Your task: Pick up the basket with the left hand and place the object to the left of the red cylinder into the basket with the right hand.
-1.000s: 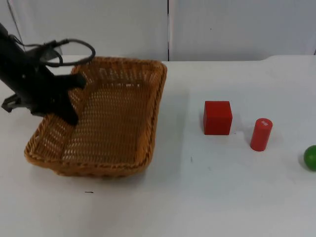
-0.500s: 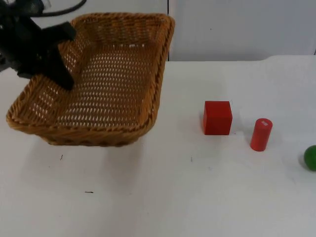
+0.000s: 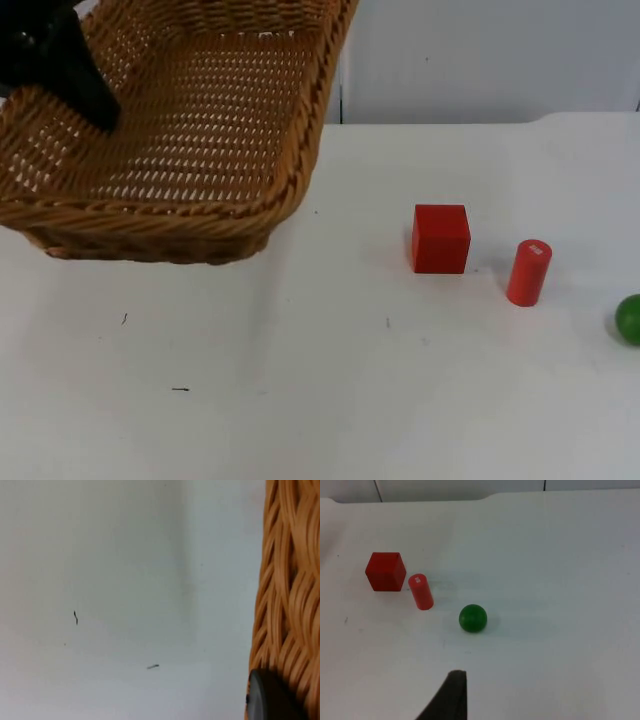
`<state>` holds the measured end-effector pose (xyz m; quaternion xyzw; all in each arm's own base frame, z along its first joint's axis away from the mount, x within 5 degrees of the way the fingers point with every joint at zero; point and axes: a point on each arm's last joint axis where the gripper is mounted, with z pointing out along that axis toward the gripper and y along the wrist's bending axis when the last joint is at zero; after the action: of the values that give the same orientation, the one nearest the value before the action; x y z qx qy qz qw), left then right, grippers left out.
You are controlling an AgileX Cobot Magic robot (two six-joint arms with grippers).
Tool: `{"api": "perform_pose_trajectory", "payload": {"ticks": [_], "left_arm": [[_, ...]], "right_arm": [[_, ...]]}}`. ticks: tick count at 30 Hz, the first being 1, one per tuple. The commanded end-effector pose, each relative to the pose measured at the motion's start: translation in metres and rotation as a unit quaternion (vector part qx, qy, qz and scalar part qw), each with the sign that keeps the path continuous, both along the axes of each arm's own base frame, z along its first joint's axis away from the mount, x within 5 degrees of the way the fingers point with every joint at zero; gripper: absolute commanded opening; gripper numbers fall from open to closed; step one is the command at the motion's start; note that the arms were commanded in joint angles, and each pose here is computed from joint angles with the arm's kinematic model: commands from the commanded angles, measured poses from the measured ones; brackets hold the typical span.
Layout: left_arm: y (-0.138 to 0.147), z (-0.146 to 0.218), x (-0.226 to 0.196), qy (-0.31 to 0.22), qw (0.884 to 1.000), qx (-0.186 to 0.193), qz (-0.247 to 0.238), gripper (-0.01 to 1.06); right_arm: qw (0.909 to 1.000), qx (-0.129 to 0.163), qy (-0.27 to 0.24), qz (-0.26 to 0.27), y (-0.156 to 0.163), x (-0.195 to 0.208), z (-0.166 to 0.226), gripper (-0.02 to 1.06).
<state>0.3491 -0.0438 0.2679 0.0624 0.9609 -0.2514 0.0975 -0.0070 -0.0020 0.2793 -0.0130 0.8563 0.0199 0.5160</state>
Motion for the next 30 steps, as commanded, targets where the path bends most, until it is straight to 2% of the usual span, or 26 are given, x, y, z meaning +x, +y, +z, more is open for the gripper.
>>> {"api": "perform_pose_trajectory", "payload": {"ticks": [1,4,8,18,21,30], "left_arm": [[-0.003,0.015,-0.010,0.003,1.000,-0.008,-0.005,0.00],[0.004,0.025,-0.019,-0.007,0.999,0.034,0.006,0.00],[0.009,0.033,-0.031,-0.011,0.998,0.058,0.019,0.00],[0.008,0.016,-0.076,0.025,0.998,0.053,0.007,0.00],[0.004,0.020,-0.089,0.017,0.999,0.033,0.005,0.00],[0.003,0.036,-0.103,-0.007,0.999,0.023,0.021,0.00]], "right_arm": [[1.0000,-0.004,-0.005,-0.001,0.000,0.000,0.001,1.05],[1.0000,-0.005,-0.005,0.000,0.000,0.000,0.001,1.05],[1.0000,-0.005,-0.005,0.003,0.000,0.000,0.001,1.05],[1.0000,-0.005,-0.005,0.003,0.000,0.000,0.001,1.05],[0.9999,-0.007,-0.005,0.009,0.001,0.000,0.001,1.05],[0.9997,-0.010,-0.006,0.019,0.002,-0.001,0.001,1.05]]}}
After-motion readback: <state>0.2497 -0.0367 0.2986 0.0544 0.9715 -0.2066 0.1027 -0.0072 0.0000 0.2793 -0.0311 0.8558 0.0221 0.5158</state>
